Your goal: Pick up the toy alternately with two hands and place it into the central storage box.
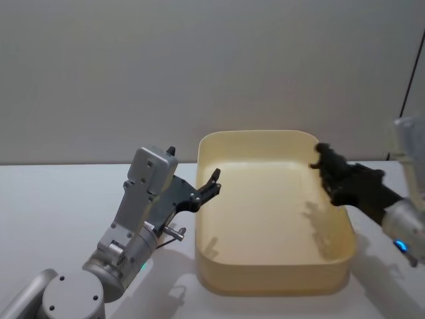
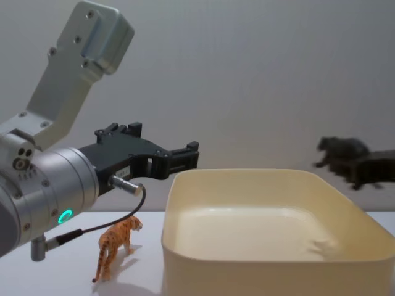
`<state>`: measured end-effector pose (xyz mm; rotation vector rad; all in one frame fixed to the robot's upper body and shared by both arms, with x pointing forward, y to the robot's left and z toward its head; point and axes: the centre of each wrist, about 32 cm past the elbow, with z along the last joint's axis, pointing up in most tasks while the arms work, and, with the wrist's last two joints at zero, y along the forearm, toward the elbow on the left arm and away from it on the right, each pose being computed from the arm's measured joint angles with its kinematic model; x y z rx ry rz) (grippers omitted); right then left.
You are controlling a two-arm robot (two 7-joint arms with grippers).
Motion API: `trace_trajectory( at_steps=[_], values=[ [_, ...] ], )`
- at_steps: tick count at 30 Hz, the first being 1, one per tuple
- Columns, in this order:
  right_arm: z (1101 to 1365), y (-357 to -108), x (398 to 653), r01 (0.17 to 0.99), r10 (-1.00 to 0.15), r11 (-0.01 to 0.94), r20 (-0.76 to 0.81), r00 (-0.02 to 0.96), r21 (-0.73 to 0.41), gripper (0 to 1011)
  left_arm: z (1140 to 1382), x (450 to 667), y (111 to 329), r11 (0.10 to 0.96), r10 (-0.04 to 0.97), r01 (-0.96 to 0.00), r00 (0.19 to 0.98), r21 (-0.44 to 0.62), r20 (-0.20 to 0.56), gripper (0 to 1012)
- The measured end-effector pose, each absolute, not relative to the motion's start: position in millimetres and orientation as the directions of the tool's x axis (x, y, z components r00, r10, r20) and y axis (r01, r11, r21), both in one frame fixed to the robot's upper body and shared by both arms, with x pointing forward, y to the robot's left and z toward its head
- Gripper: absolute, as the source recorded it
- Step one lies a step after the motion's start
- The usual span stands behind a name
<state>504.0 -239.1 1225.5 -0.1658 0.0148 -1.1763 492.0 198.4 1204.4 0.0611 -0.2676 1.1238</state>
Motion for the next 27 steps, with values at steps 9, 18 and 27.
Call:
trace_trajectory(
  at_steps=[9, 18, 27],
  values=[
    [1231.1, -221.9, 527.0, 0.879, -0.889, 0.443, 0.041, 0.457, -0.177, 576, 1204.4, 492.0, 198.4, 0.434, 0.882, -0.897, 0.404, -0.086, 0.242, 1001],
    [1233.8, -219.1, 532.6, 0.869, -0.881, 0.459, 0.035, 0.472, -0.184, 868, 1204.4, 492.0, 198.4, 0.434, 0.882, -0.897, 0.404, -0.086, 0.243, 1001],
    [1235.7, -241.5, 519.5, 0.904, -0.911, 0.398, 0.046, 0.409, -0.157, 1001, 1204.4, 492.0, 198.4, 0.434, 0.882, -0.897, 0.404, -0.086, 0.242, 1001]
  ],
)
